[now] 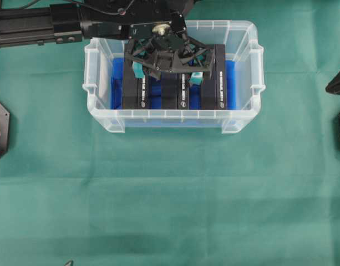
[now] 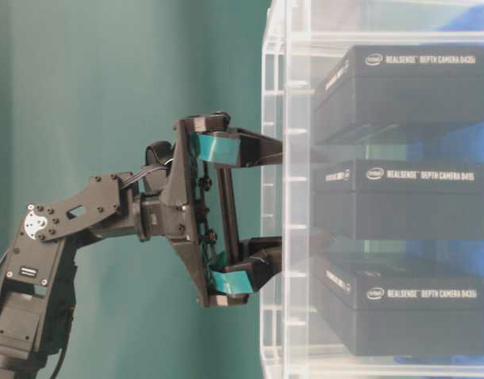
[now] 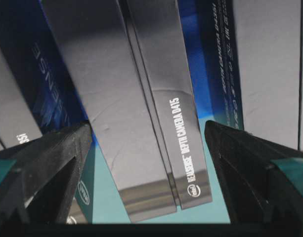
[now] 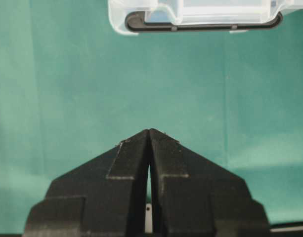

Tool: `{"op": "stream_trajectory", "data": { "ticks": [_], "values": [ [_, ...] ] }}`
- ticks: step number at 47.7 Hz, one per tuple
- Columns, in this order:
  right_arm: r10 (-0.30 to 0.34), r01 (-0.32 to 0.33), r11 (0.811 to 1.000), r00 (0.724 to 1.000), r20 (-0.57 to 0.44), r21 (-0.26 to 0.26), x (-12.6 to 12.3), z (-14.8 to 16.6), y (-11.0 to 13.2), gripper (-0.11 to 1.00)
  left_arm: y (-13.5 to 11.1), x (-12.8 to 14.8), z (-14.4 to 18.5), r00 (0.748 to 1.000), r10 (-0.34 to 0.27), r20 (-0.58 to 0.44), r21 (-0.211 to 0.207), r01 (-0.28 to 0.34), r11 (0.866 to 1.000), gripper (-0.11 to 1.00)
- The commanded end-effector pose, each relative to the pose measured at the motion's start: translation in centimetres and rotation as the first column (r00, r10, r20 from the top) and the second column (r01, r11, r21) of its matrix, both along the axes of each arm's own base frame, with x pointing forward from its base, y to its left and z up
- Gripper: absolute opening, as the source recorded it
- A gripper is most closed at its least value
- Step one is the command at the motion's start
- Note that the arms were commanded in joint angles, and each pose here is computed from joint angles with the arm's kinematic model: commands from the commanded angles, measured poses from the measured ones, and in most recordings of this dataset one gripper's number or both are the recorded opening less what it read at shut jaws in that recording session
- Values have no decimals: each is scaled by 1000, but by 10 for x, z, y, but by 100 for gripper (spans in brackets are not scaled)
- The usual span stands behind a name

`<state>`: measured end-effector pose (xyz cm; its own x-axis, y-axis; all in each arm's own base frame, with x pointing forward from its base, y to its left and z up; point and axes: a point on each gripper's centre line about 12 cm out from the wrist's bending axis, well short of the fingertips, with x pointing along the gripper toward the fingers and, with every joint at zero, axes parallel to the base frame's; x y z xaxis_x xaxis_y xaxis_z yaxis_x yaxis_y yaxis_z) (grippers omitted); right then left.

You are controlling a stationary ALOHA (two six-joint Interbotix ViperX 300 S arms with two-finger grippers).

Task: Take the box out of the case with the left arm.
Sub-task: 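Close the left gripper on the middle black box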

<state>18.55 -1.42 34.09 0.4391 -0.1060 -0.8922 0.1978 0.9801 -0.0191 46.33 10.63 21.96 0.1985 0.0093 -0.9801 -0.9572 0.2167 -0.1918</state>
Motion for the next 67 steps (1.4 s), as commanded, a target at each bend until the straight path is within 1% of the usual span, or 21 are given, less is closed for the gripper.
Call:
{"op": "stream_trajectory", "data": {
  "ticks": [1,16,28,39,42,44,46,47,49,54,67],
  "values": [
    [-1,1,1000,1000,28,0,2,8,0,0,2,1,8,1000,2,29,6,-2,1000,94],
    [0,0,1000,998,57,0,6,9,0,0,6,-1,-8,1000,14,26,10,-14,1000,94],
    [1,-1,1000,998,58,-1,7,9,0,0,7,-4,-16,1000,17,13,10,-17,1000,94],
    [0,0,1000,998,58,0,7,9,0,0,7,-3,-16,1000,17,23,10,-18,1000,93],
    [3,-3,1000,998,58,-1,7,9,0,0,7,-2,-15,999,23,25,11,-23,1000,91],
    [0,0,1000,998,58,0,7,9,0,0,7,-2,-14,999,29,24,8,-29,1000,87],
    [0,0,1000,998,60,0,7,10,0,0,6,-3,-15,999,36,20,6,-36,999,79],
    [1,-1,1000,998,60,-1,7,10,0,0,7,-3,-15,999,42,15,4,-42,999,72],
    [2,-2,1000,998,60,0,7,10,0,0,6,-5,-15,999,51,3,0,-51,999,65],
    [3,-3,1000,998,61,-1,6,10,0,0,6,-6,-16,999,51,-9,-1,-51,999,64],
    [3,-3,1000,998,63,-1,6,10,0,0,6,-7,-9,998,56,-1,4,-56,998,64]
  ]
}}
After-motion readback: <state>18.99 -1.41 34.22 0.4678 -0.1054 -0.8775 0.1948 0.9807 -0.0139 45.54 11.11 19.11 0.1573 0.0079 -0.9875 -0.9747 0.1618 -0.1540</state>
